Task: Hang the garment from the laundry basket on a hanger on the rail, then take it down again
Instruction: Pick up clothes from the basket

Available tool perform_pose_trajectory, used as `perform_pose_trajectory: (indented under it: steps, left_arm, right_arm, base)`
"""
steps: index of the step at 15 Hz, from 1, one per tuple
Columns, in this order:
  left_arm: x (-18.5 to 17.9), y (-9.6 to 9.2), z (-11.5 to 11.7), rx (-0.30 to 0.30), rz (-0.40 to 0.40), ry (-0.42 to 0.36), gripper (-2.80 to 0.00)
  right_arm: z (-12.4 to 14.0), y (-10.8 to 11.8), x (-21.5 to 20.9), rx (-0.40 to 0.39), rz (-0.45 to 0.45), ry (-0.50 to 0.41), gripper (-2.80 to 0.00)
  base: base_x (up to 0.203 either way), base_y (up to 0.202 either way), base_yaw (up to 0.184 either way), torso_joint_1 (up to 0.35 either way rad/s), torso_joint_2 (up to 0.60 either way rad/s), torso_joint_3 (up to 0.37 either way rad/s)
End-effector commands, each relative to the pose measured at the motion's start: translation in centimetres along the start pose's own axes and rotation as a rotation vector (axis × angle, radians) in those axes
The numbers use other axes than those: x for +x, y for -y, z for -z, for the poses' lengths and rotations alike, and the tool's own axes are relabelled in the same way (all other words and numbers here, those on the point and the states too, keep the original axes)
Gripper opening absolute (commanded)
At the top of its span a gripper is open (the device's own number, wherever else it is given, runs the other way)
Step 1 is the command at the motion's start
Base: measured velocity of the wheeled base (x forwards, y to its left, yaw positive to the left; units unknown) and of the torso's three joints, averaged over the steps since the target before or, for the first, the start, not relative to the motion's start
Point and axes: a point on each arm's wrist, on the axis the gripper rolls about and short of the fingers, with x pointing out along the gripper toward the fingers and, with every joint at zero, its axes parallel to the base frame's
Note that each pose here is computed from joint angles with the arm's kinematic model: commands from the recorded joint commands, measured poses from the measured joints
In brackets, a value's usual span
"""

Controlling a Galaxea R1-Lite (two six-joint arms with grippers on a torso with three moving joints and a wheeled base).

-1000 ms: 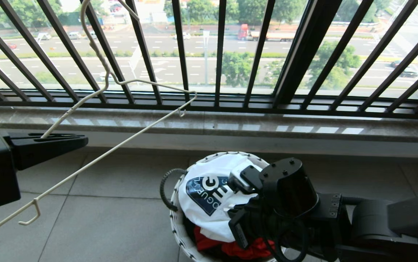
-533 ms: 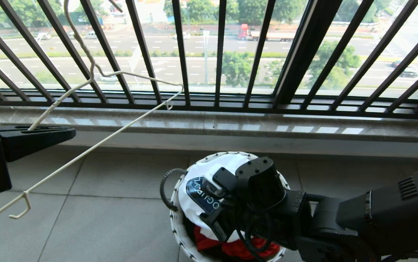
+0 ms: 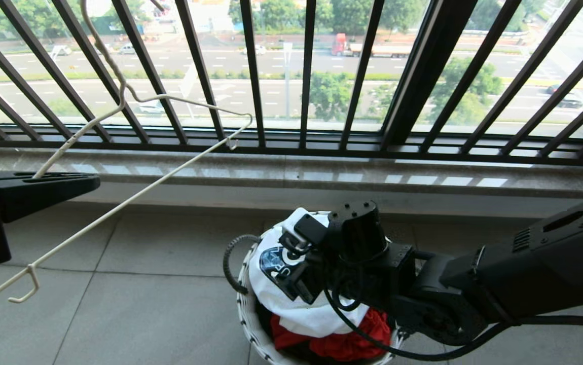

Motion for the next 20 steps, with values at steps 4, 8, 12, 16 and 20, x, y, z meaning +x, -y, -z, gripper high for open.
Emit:
perform_pose_trajectory:
  steps: [4,8,12,16,20]
  left_arm:
    - [0.2,-0.1,-0.2,0.002,-0.007,0.025,-2.80]
    - [0.1,-0.2,-0.2,0.004,-0.014,0.029,-2.80]
    - [0.0,-0.3,-0.2,0.003,-0.020,0.030,-2.80]
    - [0.1,-0.3,-0.2,0.004,-0.020,0.028,-2.80]
    - [-0.4,-0.1,-0.3,0.015,-0.018,0.043,-2.80]
  right_arm:
    - [1.7,0.6,1.8,0.008,-0.001,-0.046,0.00]
    - [2.9,0.4,1.9,0.006,-0.013,-0.089,0.00]
    - [4.0,0.1,1.9,0.005,-0.025,-0.126,0.00]
    - [3.2,0.4,0.9,0.007,-0.017,-0.098,-2.80]
    - [4.0,0.3,-0.8,-0.003,-0.026,-0.132,-2.80]
  base:
    - [0.000,0.000,0.000,0.000,0.00,0.000]
    - [0.000,0.000,0.000,0.000,0.00,0.000]
    - [0.000,0.000,0.000,0.000,0.00,0.000]
    - [0.000,0.000,0.000,0.000,0.00,0.000]
    - [0.000,0.000,0.000,0.000,0.00,0.000]
